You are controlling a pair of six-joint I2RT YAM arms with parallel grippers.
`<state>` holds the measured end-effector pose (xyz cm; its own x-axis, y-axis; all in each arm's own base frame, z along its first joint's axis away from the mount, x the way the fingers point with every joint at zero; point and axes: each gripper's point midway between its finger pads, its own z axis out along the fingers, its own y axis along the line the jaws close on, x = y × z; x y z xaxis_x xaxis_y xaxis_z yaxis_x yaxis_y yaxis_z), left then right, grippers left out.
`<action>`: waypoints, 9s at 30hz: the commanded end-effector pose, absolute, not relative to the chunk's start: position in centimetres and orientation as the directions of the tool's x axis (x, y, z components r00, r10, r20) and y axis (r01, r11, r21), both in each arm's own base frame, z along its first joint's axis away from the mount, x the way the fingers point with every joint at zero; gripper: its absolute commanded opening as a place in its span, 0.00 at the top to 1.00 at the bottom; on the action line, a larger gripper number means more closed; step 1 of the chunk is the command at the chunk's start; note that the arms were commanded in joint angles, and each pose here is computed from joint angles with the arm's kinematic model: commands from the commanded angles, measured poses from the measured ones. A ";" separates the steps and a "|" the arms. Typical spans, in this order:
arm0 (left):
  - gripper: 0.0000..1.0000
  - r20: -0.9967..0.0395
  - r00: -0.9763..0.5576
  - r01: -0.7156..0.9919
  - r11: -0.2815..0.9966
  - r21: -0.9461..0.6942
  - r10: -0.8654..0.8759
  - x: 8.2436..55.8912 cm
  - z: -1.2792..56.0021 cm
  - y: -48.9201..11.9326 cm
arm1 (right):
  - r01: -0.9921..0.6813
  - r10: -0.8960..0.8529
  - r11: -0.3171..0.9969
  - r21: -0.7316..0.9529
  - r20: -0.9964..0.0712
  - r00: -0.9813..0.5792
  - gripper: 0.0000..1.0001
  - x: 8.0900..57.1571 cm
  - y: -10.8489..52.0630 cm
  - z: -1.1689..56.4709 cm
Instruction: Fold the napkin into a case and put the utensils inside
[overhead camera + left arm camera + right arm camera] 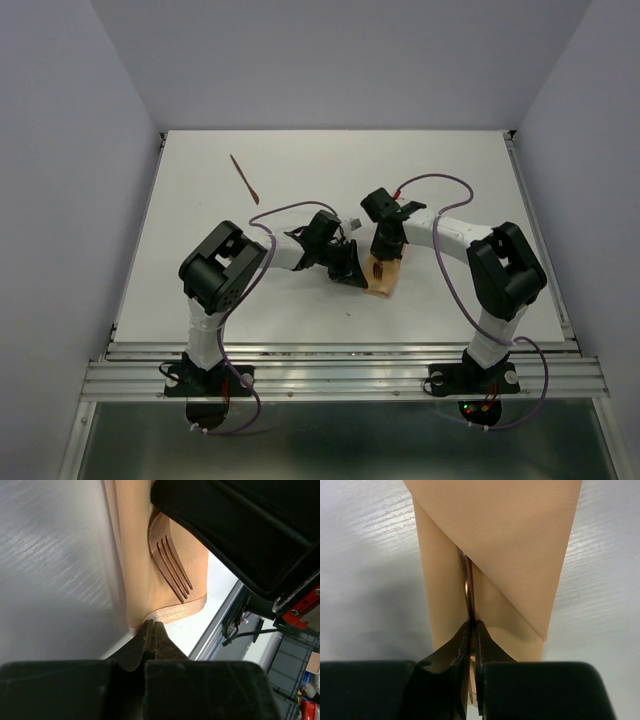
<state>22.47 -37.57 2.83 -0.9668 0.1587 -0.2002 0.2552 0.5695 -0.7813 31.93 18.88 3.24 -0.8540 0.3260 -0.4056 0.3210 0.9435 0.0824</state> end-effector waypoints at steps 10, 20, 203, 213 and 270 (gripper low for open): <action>1.00 -0.190 -0.973 0.229 0.625 -0.746 0.130 22.5 1.6 -37.2 | 0.432 0.415 0.898 0.077 -0.472 -0.778 0.99 32.0 17.4 6.2; 1.00 -0.197 -0.973 0.226 0.625 -0.747 0.116 23.0 1.9 -37.4 | 0.465 0.443 0.882 0.076 -0.469 -0.764 0.99 31.6 17.0 6.5; 1.00 -0.588 -0.767 0.454 0.866 -0.212 0.258 34.0 11.0 -28.9 | 0.420 0.411 0.904 0.086 -0.451 -0.792 0.32 45.2 9.5 4.2; 1.00 -0.559 -0.760 0.516 0.831 -0.209 0.331 30.8 10.1 -30.9 | 0.364 0.373 0.925 0.111 -0.451 -0.811 0.40 45.4 12.1 4.5; 1.00 -0.493 -0.750 0.560 0.820 -0.120 0.440 32.2 8.7 -32.3 | 0.371 0.369 0.924 0.094 -0.468 -0.803 0.33 44.4 11.3 5.3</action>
<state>33.53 -31.27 3.37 -0.7802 0.4686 -0.4143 0.5331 0.8447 -0.0485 43.98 10.93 3.02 -0.8286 0.3651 -0.4245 0.3779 0.9241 0.0571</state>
